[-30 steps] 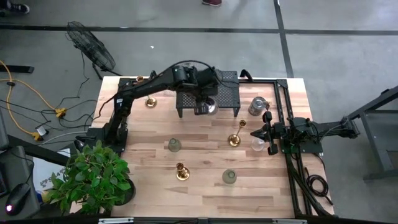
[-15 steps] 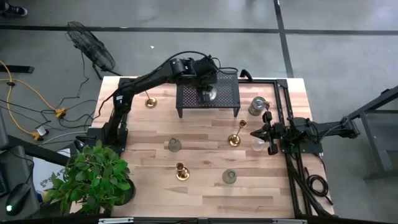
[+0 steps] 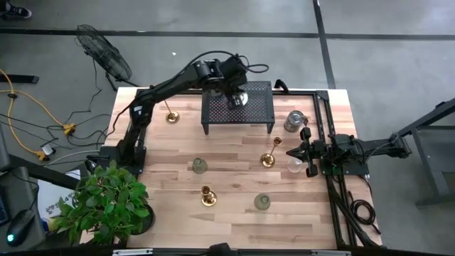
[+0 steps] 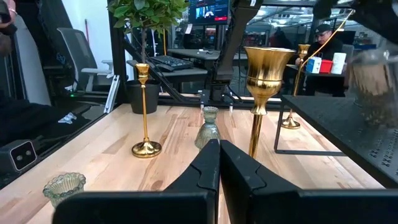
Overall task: Stock candles on shelf
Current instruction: Put the bottom scented candle on the shelf
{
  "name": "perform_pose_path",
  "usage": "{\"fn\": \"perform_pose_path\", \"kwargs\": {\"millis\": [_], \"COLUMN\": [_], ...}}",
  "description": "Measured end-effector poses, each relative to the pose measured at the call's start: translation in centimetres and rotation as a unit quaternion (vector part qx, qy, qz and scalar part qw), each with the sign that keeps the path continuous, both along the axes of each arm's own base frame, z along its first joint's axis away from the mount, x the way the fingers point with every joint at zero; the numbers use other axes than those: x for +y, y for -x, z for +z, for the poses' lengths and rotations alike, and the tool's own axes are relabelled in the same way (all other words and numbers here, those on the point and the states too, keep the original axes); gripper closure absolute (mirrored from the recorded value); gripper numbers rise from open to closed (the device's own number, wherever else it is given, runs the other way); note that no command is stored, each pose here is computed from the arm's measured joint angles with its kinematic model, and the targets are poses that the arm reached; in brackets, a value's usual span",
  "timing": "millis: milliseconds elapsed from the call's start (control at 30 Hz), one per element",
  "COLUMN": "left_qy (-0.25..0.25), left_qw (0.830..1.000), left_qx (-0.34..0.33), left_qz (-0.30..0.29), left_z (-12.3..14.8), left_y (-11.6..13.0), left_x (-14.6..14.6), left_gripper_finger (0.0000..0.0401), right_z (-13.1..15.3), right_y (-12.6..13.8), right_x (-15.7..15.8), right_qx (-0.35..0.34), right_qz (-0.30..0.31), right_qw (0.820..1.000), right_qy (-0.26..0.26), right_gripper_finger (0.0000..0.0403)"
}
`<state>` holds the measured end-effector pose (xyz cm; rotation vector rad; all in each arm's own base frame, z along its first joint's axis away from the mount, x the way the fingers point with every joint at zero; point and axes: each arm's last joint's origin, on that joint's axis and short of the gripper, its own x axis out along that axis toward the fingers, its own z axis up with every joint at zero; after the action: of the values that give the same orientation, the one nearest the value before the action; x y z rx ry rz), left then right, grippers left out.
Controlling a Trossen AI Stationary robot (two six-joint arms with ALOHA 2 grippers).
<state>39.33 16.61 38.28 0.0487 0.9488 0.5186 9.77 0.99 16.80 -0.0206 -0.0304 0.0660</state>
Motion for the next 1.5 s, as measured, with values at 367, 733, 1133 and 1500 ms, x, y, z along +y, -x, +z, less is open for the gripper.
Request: {"fn": "perform_pose_path", "kwargs": {"millis": [367, 733, 1133, 1500], "left_qy": [0.048, 0.03, 0.051, 0.039], "left_qw": [0.996, 0.991, 0.989, 0.99], "left_qx": [-0.023, -0.058, -0.054, -0.055], "left_qz": [0.067, 0.118, 0.125, 0.126], "left_z": [-1.6, -1.2, -2.8, -2.9], "left_y": [-0.4, -0.5, -1.3, -1.5], "left_x": [2.1, 2.7, 3.6, 3.7], "left_gripper_finger": [0.0401, 0.0401, 0.0401, 0.0362], "right_z": [0.0, 0.0, 0.0, 0.0], "right_y": [0.0, 0.0, 0.0, 0.0], "right_x": [0.0, 0.0, 0.0, 0.0], "right_qx": [0.0, 0.0, 0.0, 0.001], "right_qz": [0.0, 0.0, 0.0, 0.0], "right_qw": [1.0, 1.0, 1.0, 1.0], "right_qy": [0.0, 0.0, 0.0, 0.0], "right_gripper_finger": [0.04, 0.04, 0.04, 0.04]}}
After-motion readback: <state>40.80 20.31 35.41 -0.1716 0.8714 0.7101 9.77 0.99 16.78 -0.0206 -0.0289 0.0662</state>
